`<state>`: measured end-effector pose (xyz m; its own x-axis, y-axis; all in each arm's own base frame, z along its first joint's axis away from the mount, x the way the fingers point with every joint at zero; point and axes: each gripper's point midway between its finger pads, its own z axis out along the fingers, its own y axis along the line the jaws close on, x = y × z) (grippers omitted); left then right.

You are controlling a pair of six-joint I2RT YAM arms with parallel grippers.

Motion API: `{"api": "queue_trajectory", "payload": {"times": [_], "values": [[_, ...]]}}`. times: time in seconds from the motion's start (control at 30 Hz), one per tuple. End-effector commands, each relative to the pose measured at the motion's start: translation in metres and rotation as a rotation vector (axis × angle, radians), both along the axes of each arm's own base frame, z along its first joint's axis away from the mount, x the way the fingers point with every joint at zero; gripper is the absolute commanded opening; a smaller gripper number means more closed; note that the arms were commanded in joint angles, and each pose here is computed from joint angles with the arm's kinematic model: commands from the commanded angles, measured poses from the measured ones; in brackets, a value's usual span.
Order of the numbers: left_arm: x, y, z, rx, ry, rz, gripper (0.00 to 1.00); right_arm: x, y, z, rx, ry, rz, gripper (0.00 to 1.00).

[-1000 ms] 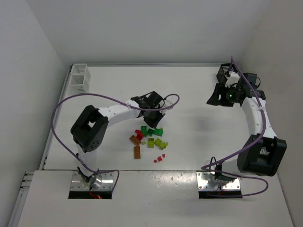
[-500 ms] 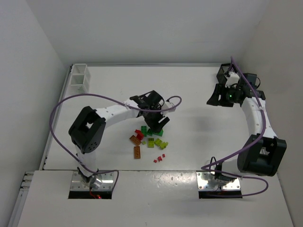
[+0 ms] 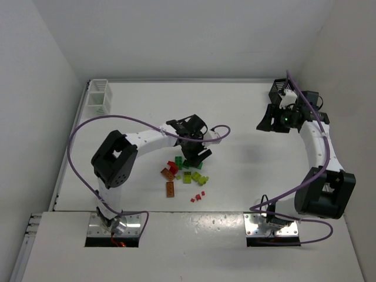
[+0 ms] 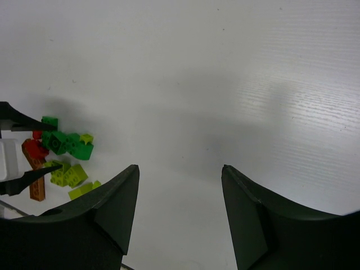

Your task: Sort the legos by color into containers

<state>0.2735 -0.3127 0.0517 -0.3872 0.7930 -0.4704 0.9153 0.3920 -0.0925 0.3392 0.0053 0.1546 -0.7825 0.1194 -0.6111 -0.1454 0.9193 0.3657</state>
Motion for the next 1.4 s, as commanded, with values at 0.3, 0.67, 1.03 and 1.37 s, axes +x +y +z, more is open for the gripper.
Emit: {"api": "queue_trajectory", "payload": {"times": [0.3,0.67,1.03,1.37], "values": [[0.013,-0.009,-0.015,0.033,-0.036,-0.039,0.69,0.003,0.000,0.011,0.000,-0.056,0.003,0.60],[0.004,-0.016,-0.026,0.038,-0.036,-0.074,0.66,0.003,0.000,0.011,0.000,-0.056,0.003,0.60],[-0.005,-0.018,-0.043,0.082,-0.045,-0.103,0.49,0.003,-0.002,0.010,-0.013,-0.057,0.004,0.60],[0.006,0.004,-0.026,0.121,-0.118,-0.070,0.23,0.002,-0.002,0.013,-0.016,-0.066,0.004,0.60]]}}
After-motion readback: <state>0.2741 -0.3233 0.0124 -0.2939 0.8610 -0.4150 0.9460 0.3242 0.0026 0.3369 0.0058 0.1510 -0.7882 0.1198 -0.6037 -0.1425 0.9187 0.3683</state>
